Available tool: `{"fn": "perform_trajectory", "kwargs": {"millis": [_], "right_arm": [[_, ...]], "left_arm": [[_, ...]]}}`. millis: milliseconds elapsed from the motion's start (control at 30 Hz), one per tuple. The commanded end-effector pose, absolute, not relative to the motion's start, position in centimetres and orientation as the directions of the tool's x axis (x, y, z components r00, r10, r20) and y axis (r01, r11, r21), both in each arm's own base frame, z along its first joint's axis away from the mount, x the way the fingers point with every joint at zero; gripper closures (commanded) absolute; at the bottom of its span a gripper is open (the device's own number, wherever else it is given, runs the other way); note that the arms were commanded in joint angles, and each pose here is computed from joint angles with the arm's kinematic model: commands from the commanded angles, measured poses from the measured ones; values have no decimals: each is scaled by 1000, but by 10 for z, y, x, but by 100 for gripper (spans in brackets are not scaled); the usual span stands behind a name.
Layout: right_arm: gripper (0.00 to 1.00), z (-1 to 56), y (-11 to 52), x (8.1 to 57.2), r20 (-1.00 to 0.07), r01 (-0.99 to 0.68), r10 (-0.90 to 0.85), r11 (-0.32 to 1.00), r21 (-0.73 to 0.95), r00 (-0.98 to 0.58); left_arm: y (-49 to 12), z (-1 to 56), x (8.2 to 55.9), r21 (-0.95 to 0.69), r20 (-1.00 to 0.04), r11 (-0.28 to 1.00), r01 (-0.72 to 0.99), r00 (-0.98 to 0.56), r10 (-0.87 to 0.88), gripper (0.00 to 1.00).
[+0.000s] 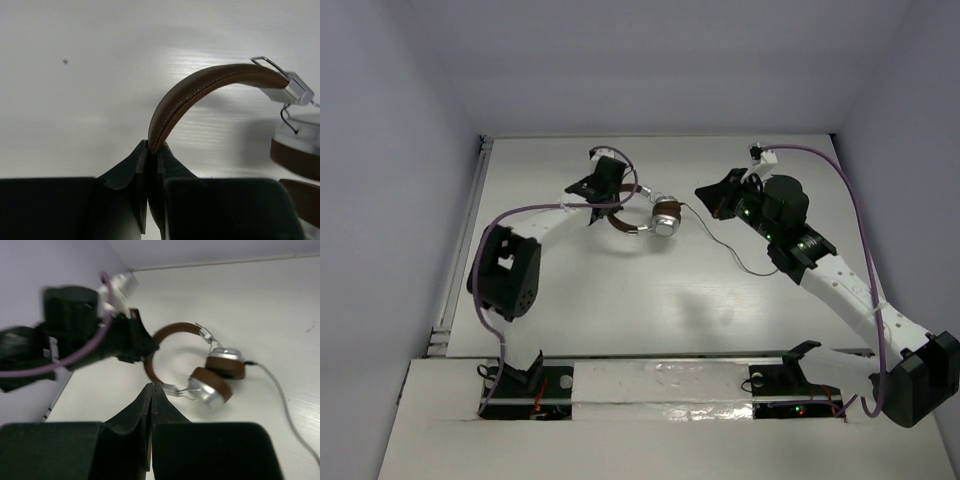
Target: Wrap the headphones
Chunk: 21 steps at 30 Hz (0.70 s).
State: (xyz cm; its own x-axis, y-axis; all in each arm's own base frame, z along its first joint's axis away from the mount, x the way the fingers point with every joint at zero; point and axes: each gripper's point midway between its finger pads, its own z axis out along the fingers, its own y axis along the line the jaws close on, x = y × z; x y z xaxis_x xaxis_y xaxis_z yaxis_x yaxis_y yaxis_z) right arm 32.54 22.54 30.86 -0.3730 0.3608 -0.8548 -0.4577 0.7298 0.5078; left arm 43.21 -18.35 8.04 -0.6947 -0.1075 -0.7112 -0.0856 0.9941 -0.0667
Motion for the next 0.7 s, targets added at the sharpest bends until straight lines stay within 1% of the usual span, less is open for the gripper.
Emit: {"fn": "perform_trajectory", "kwargs": {"millis": [0, 33, 67, 167, 200, 233, 267, 300, 400, 500, 533, 667], "right_arm": [[100, 333, 237, 325, -912, -587, 315, 697, 411, -264], [100, 333, 239, 324, -917, -601, 303, 692, 400, -261], [100, 335, 243, 320, -922, -630, 287, 673, 387, -260], [100, 337, 251, 315, -939, -690, 250, 637, 344, -237], [98, 344, 252, 315, -943, -707, 263, 627, 327, -202], [91, 341, 251, 316, -944, -703, 264, 633, 324, -197], [81, 342, 248, 320, -946, -688, 267, 653, 317, -182], [60, 344, 246, 323, -953, -683, 259, 668, 294, -157], [31, 349, 238, 328, -960, -659, 253, 704, 265, -116], [25, 344, 235, 333, -966, -641, 239, 726, 248, -102], [26, 341, 238, 333, -967, -653, 232, 717, 245, -108], [26, 311, 254, 348, -968, -671, 194, 698, 251, -160]], "left_arm": [[-183, 237, 436, -151, -859, 988, 15, -497, -123, 100], [-177, 269, 438, -159, -881, 987, 14, -453, -136, 100], [-172, 287, 429, -152, -887, 988, 28, -445, -123, 100], [-155, 341, 423, -152, -916, 987, 57, -382, -120, 100], [-151, 352, 421, -156, -922, 985, 66, -368, -122, 100], [-141, 371, 422, -167, -932, 984, 64, -336, -136, 100], [-141, 379, 418, -182, -931, 979, 96, -338, -140, 100], [-137, 386, 417, -189, -933, 977, 102, -330, -146, 100], [-127, 405, 413, -229, -932, 963, 142, -317, -175, 100], [-124, 422, 407, -254, -934, 953, 164, -299, -198, 100], [-129, 430, 401, -266, -935, 942, 202, -294, -201, 100], [-137, 454, 393, -300, -935, 919, 255, -267, -231, 100]]}}
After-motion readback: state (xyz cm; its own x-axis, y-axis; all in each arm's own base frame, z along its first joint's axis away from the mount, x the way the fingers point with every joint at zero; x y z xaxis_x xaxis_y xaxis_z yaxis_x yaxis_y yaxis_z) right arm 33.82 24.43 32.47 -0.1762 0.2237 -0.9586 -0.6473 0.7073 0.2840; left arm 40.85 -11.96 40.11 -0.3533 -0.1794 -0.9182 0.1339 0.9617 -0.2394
